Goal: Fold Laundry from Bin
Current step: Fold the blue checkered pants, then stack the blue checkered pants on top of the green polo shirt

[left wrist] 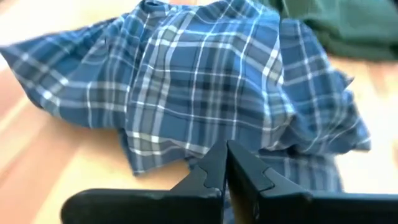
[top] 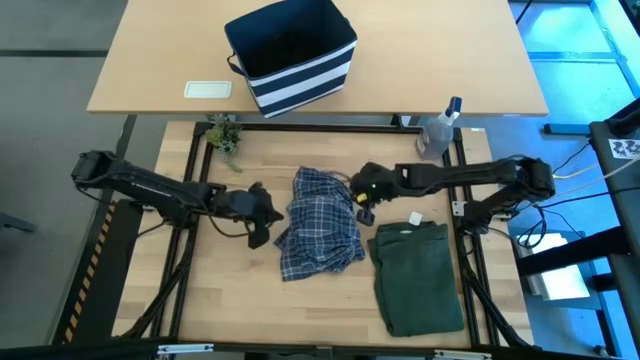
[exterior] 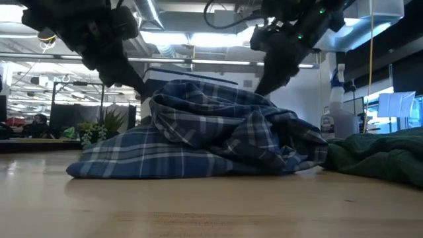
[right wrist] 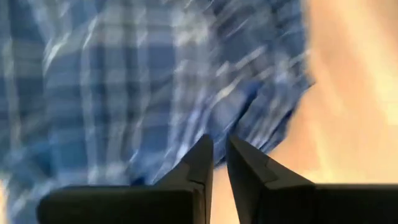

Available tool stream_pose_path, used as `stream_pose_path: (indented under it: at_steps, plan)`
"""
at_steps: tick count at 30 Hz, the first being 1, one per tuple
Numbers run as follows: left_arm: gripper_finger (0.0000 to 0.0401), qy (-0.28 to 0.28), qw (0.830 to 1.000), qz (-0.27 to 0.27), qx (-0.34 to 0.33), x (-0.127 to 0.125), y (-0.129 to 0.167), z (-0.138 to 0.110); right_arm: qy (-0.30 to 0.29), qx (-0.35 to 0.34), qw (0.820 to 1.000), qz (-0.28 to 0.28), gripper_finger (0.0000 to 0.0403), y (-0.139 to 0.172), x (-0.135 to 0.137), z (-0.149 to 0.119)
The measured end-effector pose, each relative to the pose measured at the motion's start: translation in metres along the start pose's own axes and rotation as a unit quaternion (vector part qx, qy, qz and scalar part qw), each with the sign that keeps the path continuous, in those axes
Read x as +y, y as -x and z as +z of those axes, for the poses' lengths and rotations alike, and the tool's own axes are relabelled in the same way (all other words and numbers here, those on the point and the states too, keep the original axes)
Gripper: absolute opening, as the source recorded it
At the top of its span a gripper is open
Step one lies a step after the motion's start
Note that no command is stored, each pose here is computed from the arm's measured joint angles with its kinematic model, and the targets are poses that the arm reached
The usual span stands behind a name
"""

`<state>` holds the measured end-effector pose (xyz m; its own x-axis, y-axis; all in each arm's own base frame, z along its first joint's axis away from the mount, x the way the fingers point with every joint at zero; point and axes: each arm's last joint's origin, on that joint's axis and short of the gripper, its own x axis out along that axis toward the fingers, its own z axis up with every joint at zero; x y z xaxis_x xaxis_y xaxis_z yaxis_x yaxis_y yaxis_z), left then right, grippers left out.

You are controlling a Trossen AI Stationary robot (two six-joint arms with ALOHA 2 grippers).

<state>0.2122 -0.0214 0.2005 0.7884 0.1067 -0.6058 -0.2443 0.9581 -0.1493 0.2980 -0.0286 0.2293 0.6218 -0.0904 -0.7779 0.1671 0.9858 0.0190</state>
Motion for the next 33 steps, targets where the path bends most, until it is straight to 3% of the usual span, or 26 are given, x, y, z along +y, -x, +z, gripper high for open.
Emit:
stream_pose_path:
  at_steps: [7, 13, 18, 22, 27, 30, 33]
  plan:
    - [0.0089, -0.066, 0.997, 0.002, 0.030, -0.001, -0.016, -0.007, 0.092, 0.034, 0.995, 0.026, 0.0110, -0.012, 0.025, -0.021]
    - [0.0174, -0.071, 0.994, 0.019, 0.082, 0.003, -0.036, -0.019, 0.113, 0.071, 0.990, -0.044, 0.0202, -0.020, 0.023, -0.045]
    - [0.0217, -0.071, 0.989, 0.057, 0.119, 0.015, -0.053, -0.028, 0.120, 0.080, 0.987, -0.071, 0.0259, -0.034, 0.021, -0.057]
    - [0.0233, -0.158, 0.979, 0.073, 0.102, 0.014, -0.059, -0.027, 0.162, 0.085, 0.979, -0.086, 0.0276, -0.045, 0.023, -0.059]
    - [0.0235, -0.302, 0.945, 0.092, 0.086, 0.002, -0.058, -0.027, 0.240, 0.104, 0.957, -0.125, 0.0282, -0.051, 0.028, -0.064]
    - [0.0236, -0.374, 0.919, 0.092, 0.086, -0.007, -0.055, -0.031, 0.266, 0.114, 0.944, -0.160, 0.0285, -0.049, 0.031, -0.066]
    - [0.0236, -0.442, 0.888, 0.099, 0.078, -0.017, -0.052, -0.033, 0.294, 0.110, 0.936, -0.161, 0.0289, -0.049, 0.038, -0.066]
